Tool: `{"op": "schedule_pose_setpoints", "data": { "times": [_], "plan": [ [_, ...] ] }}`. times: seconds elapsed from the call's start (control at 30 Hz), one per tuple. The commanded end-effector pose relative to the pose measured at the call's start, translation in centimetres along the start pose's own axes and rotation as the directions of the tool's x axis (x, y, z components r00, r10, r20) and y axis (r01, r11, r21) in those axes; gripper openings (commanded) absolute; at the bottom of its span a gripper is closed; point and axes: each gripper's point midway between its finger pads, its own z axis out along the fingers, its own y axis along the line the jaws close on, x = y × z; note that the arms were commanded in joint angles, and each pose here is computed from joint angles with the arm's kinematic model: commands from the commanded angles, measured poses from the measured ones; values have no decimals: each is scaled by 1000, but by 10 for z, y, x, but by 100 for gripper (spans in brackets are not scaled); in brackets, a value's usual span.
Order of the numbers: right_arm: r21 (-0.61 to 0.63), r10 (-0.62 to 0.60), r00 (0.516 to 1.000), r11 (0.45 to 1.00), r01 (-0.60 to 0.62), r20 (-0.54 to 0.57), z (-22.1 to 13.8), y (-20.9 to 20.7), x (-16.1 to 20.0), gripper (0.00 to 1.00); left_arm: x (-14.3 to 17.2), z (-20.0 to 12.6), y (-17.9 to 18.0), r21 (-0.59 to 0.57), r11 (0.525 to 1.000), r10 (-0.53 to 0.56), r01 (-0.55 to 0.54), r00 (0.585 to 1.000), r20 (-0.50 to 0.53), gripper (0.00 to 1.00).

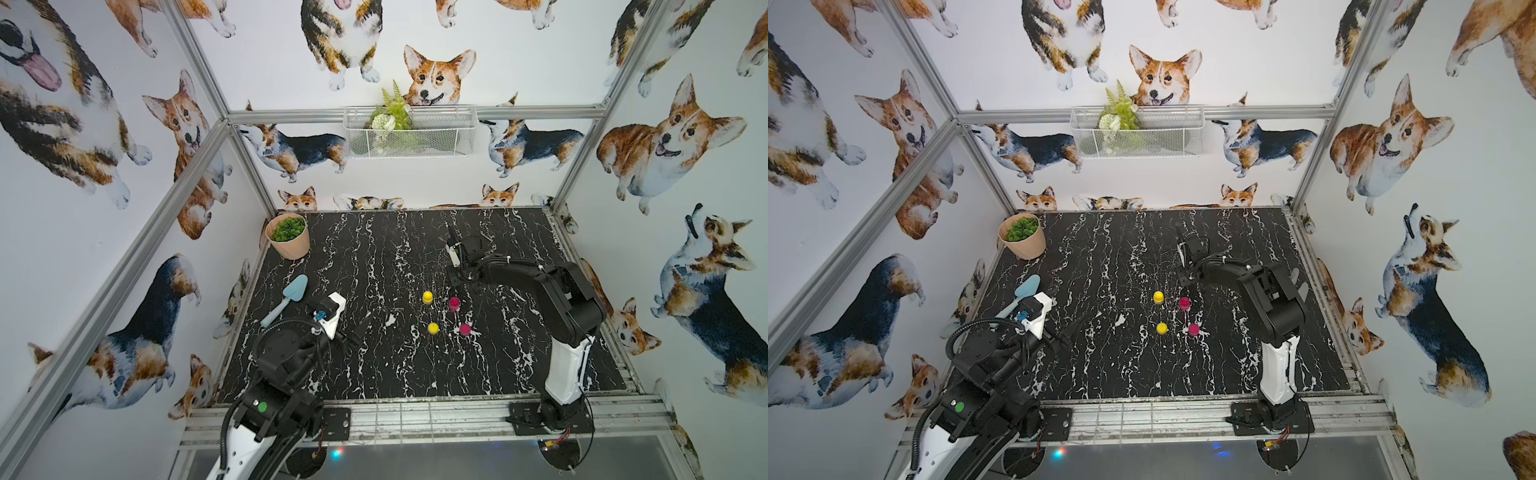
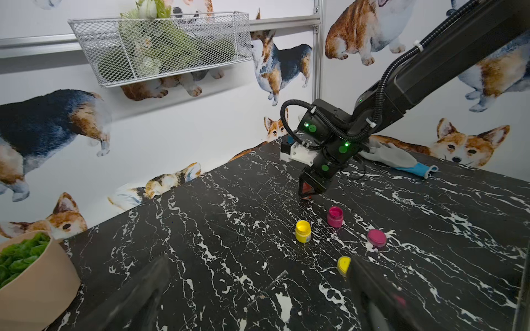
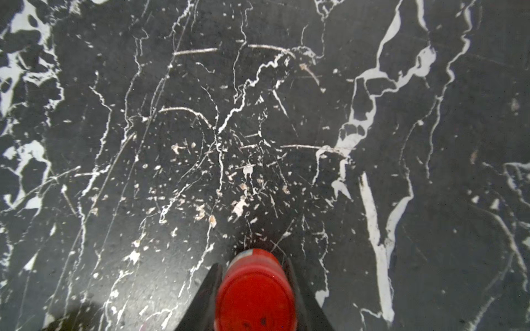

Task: Close the paint jar lid
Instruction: Place the paint jar at the center of the board.

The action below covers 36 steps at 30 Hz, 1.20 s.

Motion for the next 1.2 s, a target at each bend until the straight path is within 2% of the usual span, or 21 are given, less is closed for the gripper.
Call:
{"op": "schedule_pose_setpoints", "data": {
  "times": [0.0,0.07,0.17,0.3,0.4,0.43,0.5,0.53,0.63,0.7,0.77,0.9,1.07,1.17],
  "plan": [
    [22,2,1000,1000,-3,27,5,-3,-5,29,-6,3,1,5,998,-58,58,998,-36,100],
    [17,4,1000,1000,-5,28,8,-3,-4,32,-1,8,-4,38,997,-59,62,995,-83,100],
    [16,8,999,1000,-8,35,7,-2,-7,47,4,15,-3,31,996,-83,89,986,-146,100],
    [22,0,998,1000,-1,68,-2,-4,-16,62,8,21,18,-92,985,-158,143,970,-182,100],
    [13,-7,995,1000,5,103,-15,-2,-28,74,13,21,40,-235,953,-239,192,951,-194,100],
    [8,-11,992,1000,10,122,-21,-2,-34,78,14,23,40,-234,953,-240,190,949,-206,100],
    [0,-11,987,1000,11,163,-38,-1,-47,87,16,25,24,-129,983,-157,129,959,-236,100],
    [-6,-11,984,1000,13,177,-44,0,-52,89,17,26,21,-110,986,-149,126,962,-231,100],
    [-49,-8,966,999,22,259,-89,4,-71,98,15,28,16,-76,990,-132,118,964,-230,100],
    [-75,0,953,997,24,304,-113,6,-72,100,14,30,14,-57,992,-122,111,964,-236,100],
    [-115,13,944,993,27,330,-135,10,-66,100,14,34,19,-86,988,-144,126,959,-245,100],
    [-214,53,934,977,25,354,-165,20,-42,100,6,48,33,-179,955,-273,235,934,-232,100],
    [-271,49,926,961,59,375,-189,31,-15,100,-20,63,59,-304,901,-362,310,923,-133,100],
    [-271,25,927,959,84,375,-192,41,-6,100,-19,76,68,-368,866,-421,338,890,-174,100]
  ]
}}
